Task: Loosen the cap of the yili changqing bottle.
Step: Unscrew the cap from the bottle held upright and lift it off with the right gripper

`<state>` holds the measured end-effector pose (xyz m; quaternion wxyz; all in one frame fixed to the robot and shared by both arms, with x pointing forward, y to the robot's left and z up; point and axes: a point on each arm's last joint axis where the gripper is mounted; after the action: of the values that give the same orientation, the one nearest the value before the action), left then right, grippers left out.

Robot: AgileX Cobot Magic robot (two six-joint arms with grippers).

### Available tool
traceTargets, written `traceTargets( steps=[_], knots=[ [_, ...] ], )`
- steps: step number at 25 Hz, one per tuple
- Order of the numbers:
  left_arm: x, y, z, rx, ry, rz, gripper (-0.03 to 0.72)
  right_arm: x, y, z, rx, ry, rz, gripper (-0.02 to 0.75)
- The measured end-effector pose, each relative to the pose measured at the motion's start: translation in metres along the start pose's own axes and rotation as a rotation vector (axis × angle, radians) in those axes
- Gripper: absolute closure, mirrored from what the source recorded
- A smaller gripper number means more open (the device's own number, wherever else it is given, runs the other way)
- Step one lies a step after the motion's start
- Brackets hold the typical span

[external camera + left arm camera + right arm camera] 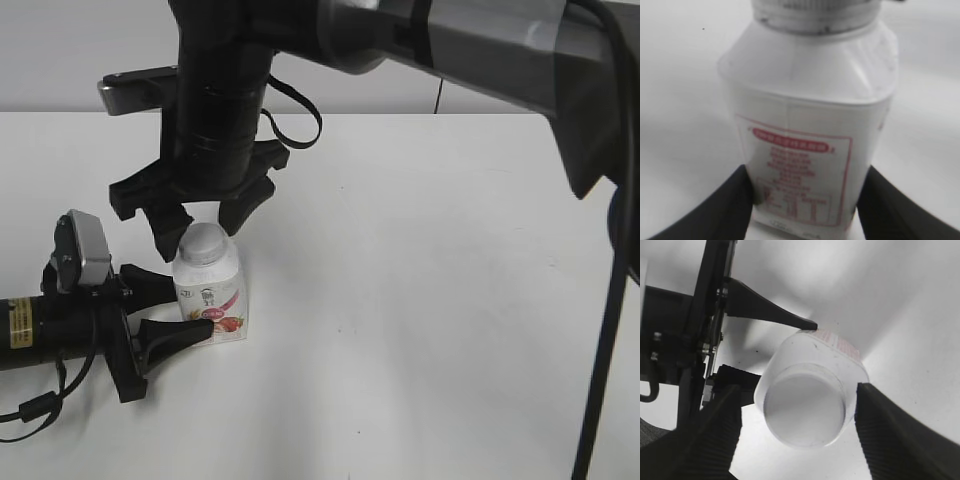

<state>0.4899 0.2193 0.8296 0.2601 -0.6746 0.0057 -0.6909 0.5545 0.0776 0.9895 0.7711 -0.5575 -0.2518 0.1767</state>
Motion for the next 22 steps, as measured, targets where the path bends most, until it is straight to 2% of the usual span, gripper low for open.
traceTargets(
  steps=[7,13,22],
  knots=[
    [0.000,0.000,0.000,0.000,0.000,0.001,0.292,0.000,0.001,0.000,0.000,0.001,0.001,0.186],
    [0.000,0.000,0.000,0.000,0.000,0.001,0.293,0.000,0.001,0.000,0.000,0.003,0.001,0.248],
    [0.000,0.000,0.000,-0.003,0.001,0.001,0.293,-0.007,0.012,-0.005,-0.014,0.013,0.047,0.267]
  ],
)
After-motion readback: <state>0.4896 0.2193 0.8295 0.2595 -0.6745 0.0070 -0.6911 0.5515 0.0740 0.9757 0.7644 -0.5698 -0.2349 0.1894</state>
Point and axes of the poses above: a point on each arm's last joint axis where the gripper is mounted, y pointing out along that axis toward the gripper, z along the wrist's bending axis when the last joint is at zero, x = y × z, and after that the axes turned 8 degrees about y, right-handed
